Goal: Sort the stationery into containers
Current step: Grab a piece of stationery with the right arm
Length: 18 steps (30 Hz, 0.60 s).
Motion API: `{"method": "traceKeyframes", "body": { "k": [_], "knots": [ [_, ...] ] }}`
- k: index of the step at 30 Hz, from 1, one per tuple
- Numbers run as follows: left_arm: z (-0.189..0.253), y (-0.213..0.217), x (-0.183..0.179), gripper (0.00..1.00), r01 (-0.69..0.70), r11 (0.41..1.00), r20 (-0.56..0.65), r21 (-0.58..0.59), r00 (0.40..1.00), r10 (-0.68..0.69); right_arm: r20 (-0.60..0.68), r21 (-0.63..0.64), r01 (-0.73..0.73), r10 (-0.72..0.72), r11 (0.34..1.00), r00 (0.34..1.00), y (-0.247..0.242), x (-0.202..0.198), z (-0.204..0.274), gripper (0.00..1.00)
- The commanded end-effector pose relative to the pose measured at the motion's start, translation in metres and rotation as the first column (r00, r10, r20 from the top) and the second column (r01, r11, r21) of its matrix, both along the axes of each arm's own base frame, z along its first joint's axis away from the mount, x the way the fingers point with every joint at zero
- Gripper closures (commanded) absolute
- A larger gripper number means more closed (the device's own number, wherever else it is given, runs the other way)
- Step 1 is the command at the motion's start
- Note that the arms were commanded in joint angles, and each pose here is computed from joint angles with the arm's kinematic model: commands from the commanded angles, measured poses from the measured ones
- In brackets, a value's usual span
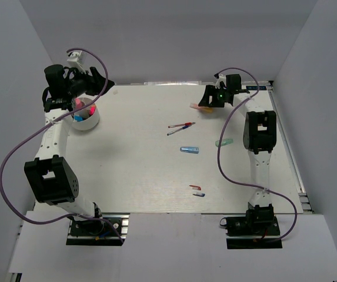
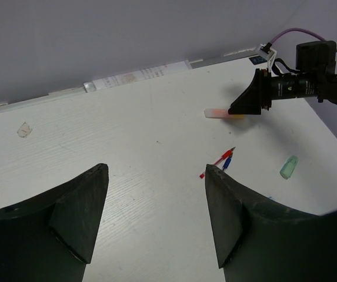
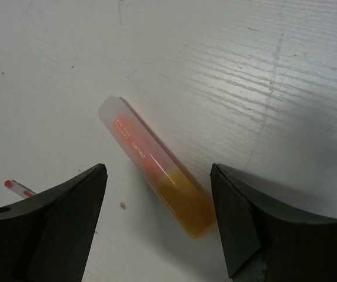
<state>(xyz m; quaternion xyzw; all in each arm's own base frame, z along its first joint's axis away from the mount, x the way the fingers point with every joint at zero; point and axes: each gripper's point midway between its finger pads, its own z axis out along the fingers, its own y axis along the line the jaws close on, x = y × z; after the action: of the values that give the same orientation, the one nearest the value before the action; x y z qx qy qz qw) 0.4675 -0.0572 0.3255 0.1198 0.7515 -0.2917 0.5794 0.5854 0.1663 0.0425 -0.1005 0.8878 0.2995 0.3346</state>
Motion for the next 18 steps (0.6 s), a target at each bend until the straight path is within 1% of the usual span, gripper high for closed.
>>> {"method": "traceKeyframes", "body": {
  "k": [1, 3, 5, 7, 9, 13, 18],
  "knots": [
    [0.037, -0.004, -0.011, 0.24, 0.011, 1.000, 0.091, 0.010, 0.996, -0.012, 0.020, -0.043, -0.038, 0.039, 0.998, 0.999, 0.002, -0.009, 0.020, 0.23],
    [0.035, -0.004, -0.011, 0.23, 0.011, 1.000, 0.090, 0.011, 0.996, -0.012, 0.020, -0.085, -0.061, 0.063, 0.995, 0.998, 0.002, -0.010, 0.013, 0.23],
    [0.034, -0.004, -0.011, 0.23, 0.011, 1.000, 0.087, 0.012, 0.996, -0.012, 0.031, -0.154, -0.100, 0.106, 0.983, 0.994, 0.002, -0.011, 0.011, 0.25],
    [0.034, -0.004, -0.011, 0.23, 0.011, 1.000, 0.088, 0.012, 0.996, -0.012, 0.044, -0.224, -0.097, 0.109, 0.970, 0.993, -0.002, -0.008, 0.003, 0.25],
    [0.034, -0.004, -0.011, 0.24, 0.010, 1.000, 0.090, 0.017, 0.996, -0.012, 0.050, -0.270, -0.087, 0.104, 0.959, 0.993, -0.006, -0.006, -0.003, 0.28],
    [0.034, -0.003, -0.009, 0.23, 0.011, 1.000, 0.094, 0.024, 0.996, -0.013, 0.042, -0.327, -0.133, 0.156, 0.935, 0.987, -0.007, -0.011, -0.008, 0.38],
    [0.028, -0.004, -0.010, 0.23, 0.016, 1.000, 0.083, 0.021, 0.996, -0.018, 0.047, -0.397, -0.179, 0.214, 0.900, 0.976, -0.004, -0.016, -0.012, 0.40]
  ]
}}
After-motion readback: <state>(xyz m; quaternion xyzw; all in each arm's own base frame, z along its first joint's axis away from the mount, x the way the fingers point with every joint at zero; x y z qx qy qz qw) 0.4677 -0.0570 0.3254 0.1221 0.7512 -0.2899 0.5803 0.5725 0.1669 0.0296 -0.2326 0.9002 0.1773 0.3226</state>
